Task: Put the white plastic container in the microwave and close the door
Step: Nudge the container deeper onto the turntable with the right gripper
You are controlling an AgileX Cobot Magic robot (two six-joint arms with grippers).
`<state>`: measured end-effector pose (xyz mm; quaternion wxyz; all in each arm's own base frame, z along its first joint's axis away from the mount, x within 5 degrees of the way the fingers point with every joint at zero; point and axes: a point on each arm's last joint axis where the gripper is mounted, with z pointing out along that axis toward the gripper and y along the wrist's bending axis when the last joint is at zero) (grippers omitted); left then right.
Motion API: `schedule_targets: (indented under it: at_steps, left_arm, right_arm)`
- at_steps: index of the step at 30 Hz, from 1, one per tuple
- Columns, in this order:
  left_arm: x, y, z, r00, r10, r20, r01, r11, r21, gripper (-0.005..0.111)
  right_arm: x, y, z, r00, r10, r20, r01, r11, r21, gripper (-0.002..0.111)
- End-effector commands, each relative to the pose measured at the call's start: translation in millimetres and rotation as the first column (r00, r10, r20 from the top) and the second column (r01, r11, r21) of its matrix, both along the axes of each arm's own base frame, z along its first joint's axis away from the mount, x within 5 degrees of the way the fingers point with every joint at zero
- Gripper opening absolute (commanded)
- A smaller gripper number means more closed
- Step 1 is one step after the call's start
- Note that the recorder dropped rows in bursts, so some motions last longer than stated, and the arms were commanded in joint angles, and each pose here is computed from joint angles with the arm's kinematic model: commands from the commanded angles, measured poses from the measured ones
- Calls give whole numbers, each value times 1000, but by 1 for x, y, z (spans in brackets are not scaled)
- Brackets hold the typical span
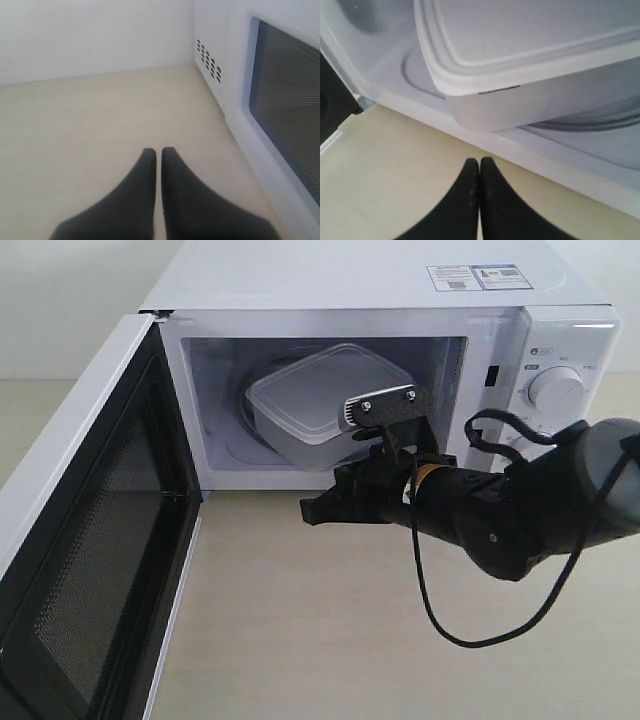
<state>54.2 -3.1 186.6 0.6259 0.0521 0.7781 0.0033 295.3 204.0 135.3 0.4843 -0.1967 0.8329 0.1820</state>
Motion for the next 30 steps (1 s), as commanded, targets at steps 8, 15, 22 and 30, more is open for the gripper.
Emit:
schedule_targets:
  at_steps: [8,15,22,30]
  left_arm:
    - [0,0,-1,1000,4,0,-4,1000,4,4]
    - [0,0,-1,1000,4,0,-4,1000,4,4]
    - [0,0,-1,1000,4,0,-4,1000,4,4]
    - [0,0,-1,1000,4,0,-4,1000,4,4]
  right_arm:
    - [32,12,10,996,-45,73,42,998,45,0]
    - [50,20,5,997,-56,47,54,998,31,0]
    - [43,18,19,999,-45,-20,45,999,-5,0]
    - [1,-4,26,998,-29,-47,27,999,-32,0]
